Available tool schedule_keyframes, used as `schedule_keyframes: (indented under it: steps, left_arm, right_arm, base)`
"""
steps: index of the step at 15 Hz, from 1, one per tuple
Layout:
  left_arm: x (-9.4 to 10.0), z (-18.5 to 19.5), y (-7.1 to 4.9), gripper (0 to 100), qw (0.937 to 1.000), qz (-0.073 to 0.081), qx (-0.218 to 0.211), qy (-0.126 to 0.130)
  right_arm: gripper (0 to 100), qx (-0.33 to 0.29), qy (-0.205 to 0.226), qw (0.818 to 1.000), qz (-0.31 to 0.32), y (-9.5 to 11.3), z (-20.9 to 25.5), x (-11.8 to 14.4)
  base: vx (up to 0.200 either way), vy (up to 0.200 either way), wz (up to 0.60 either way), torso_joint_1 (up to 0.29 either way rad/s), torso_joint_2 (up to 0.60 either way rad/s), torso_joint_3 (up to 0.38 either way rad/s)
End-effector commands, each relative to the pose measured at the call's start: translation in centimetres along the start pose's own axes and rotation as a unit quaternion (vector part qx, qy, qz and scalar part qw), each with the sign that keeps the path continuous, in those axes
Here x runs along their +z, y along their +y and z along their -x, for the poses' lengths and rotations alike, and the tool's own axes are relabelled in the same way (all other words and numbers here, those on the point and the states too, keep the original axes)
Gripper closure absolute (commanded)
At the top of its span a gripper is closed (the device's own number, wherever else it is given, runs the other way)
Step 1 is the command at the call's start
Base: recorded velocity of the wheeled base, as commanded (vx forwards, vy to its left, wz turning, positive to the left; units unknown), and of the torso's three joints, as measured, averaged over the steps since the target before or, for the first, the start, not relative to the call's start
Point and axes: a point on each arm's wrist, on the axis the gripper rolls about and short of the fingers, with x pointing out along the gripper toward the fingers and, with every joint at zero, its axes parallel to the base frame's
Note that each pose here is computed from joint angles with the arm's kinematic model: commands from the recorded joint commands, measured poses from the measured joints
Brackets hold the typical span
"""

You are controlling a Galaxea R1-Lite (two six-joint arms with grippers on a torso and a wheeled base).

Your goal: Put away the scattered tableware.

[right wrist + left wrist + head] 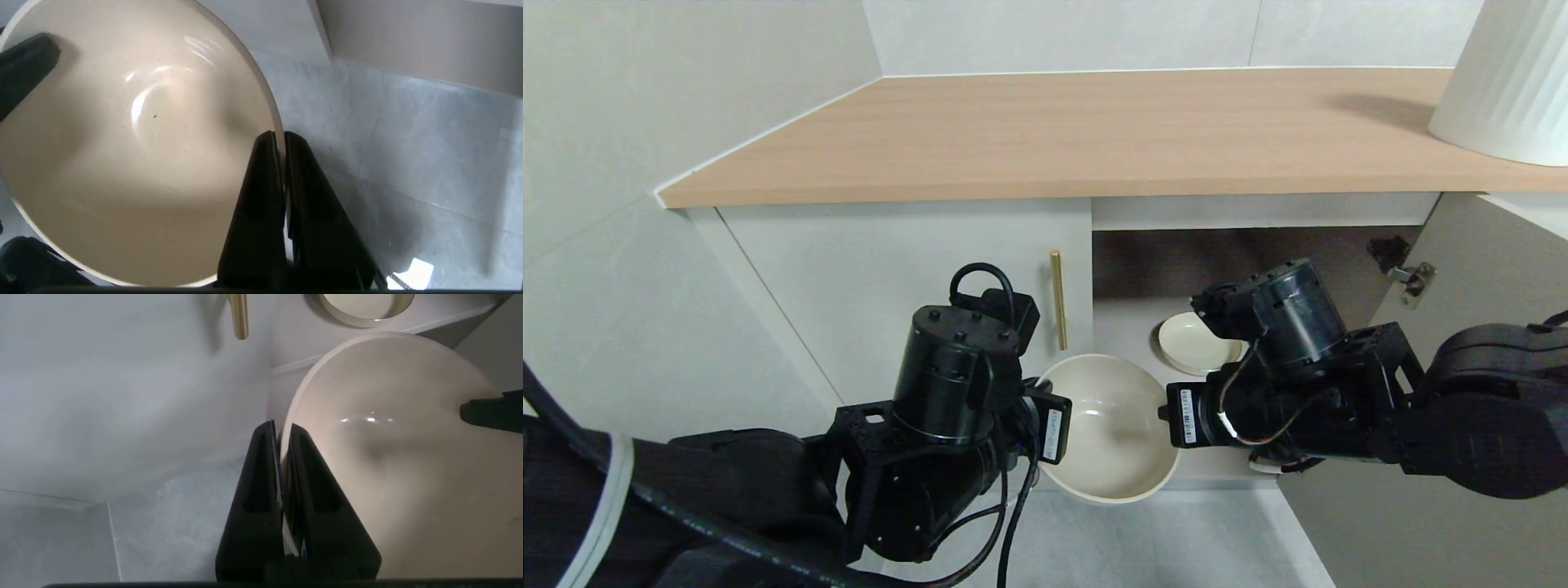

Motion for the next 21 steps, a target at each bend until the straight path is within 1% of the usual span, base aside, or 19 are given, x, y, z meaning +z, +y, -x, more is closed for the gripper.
schedule_keyframes:
  steps: [1,2,3,9,10,11,12,13,14,16,18,21]
  left_arm:
    - [-0.1,0.0,0.0,100,1.0,-0.001,0.001,0.001]
    - [-0.1,-0.1,0.0,100,1.0,-0.002,0.001,0.002]
    - [-0.1,-0.1,0.0,0,1.0,-0.002,0.001,0.002]
    - [0.3,0.2,0.1,0,1.0,0.003,0.001,-0.005]
    - [0.4,0.4,0.2,0,1.0,0.004,0.001,-0.008]
    - [0.5,0.4,0.2,0,0.9999,0.005,0.0,-0.009]
    - [0.6,0.5,0.2,0,0.9999,0.005,0.0,-0.011]
    - [0.6,0.5,0.2,0,0.9999,0.006,0.0,-0.012]
    - [0.6,0.5,0.2,0,0.9999,0.006,0.0,-0.012]
    - [0.6,0.5,0.2,0,0.9999,0.006,0.0,-0.012]
    - [0.6,0.5,0.2,0,0.9999,0.005,0.0,-0.01]
    - [0.5,0.4,0.2,0,1.0,0.004,0.001,-0.008]
  right_arm:
    - [100,0.0,-0.001,1.0,0.0,0.0,0.0,0.0]
    - [100,0.0,-0.001,1.0,0.0,0.0,0.0,0.0]
    - [100,-0.001,0.0,1.0,0.0,0.0,0.0,0.0]
    - [100,-0.011,-0.006,1.0,-0.005,-0.3,-0.1,0.2]
    - [100,-0.028,-0.014,0.999,-0.013,-1.3,-0.4,0.5]
    - [100,-0.04,-0.018,0.999,-0.016,-1.6,-0.8,0.6]
    - [100,-0.097,-0.039,0.994,-0.027,-3.0,-2.0,0.7]
    - [100,-0.131,-0.058,0.989,-0.035,-4.0,-3.2,0.8]
    - [100,-0.141,-0.068,0.987,-0.038,-4.4,-3.7,0.9]
    - [100,-0.163,-0.099,0.98,-0.054,-5.9,-6.1,1.1]
    - [100,-0.17,-0.141,0.973,-0.074,-7.6,-6.4,2.5]
    - [100,-0.186,-0.17,0.963,-0.093,-9.5,-6.5,3.9]
  base:
    - [0.0,0.0,0.0,0.0,0.0,0.0]
    - [0.0,0.0,0.0,0.0,0.0,0.0]
    - [0.0,0.0,0.0,0.0,0.0,0.0]
    - [0.0,0.0,0.0,0.0,0.0,0.0]
    - [0.0,0.0,0.0,0.0,0.0,0.0]
    - [0.0,0.0,0.0,0.0,0.0,0.0]
    - [0.0,0.0,0.0,0.0,0.0,0.0]
    - [0.0,0.0,0.0,0.0,0.0,0.0]
    - [0.0,0.0,0.0,0.0,0.0,0.0]
    - [0.0,0.0,0.0,0.0,0.0,0.0]
    - [0.0,0.0,0.0,0.0,0.0,0.0]
    - [0.0,0.0,0.0,0.0,0.0,0.0]
